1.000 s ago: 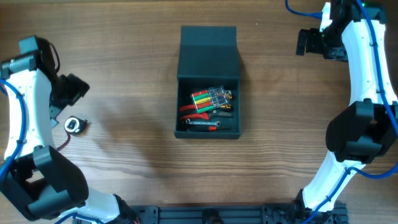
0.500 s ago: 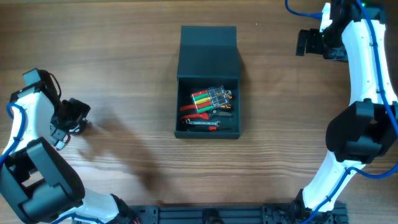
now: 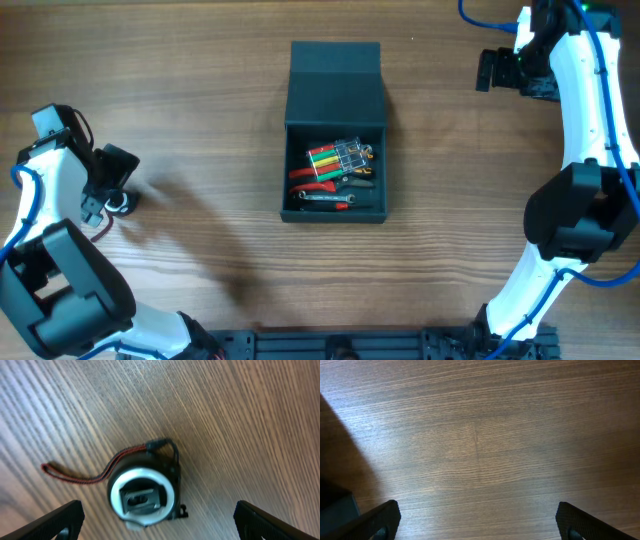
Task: Pack container
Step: 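Lower and close the left gripper on the tape measure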
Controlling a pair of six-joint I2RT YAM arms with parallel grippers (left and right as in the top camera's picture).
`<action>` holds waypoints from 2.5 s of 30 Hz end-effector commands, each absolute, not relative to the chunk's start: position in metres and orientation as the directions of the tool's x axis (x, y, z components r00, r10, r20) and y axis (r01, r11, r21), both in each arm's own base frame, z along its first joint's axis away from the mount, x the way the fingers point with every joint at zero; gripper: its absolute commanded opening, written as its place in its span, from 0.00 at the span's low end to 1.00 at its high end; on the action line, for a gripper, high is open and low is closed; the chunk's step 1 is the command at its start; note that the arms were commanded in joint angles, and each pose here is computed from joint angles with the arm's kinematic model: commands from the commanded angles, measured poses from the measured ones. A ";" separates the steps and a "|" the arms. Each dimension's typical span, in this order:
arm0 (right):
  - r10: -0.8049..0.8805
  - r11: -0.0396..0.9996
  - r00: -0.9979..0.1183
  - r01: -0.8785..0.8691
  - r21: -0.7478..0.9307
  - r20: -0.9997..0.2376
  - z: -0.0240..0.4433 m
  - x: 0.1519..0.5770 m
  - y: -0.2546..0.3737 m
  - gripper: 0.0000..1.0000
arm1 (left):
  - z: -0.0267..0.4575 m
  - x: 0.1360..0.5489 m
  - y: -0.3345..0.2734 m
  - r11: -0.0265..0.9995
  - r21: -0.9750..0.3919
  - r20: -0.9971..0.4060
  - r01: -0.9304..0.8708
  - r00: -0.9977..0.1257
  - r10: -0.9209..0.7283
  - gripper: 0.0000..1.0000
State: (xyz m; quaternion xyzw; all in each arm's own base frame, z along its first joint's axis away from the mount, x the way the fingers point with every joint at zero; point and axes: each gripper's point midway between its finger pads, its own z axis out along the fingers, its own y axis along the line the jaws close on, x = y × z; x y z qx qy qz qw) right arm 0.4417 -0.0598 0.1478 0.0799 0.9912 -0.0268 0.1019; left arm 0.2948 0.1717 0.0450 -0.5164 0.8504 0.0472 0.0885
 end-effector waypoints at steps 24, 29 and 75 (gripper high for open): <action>0.141 0.988 -0.973 0.150 -0.039 -0.183 0.144 0.438 -0.059 1.00 | -0.023 0.290 0.173 0.415 0.057 -0.087 -0.908 -0.418 -0.904 1.00; 0.140 0.988 -0.974 0.150 -0.040 -0.179 0.144 0.437 -0.059 1.00 | -0.027 0.290 0.171 0.416 0.052 -0.073 -0.908 -0.419 -0.905 1.00; 0.142 0.988 -0.975 0.150 -0.040 -0.170 0.144 0.435 -0.059 1.00 | -0.028 0.295 0.155 0.419 -0.016 -0.003 -0.908 -0.419 -0.908 0.41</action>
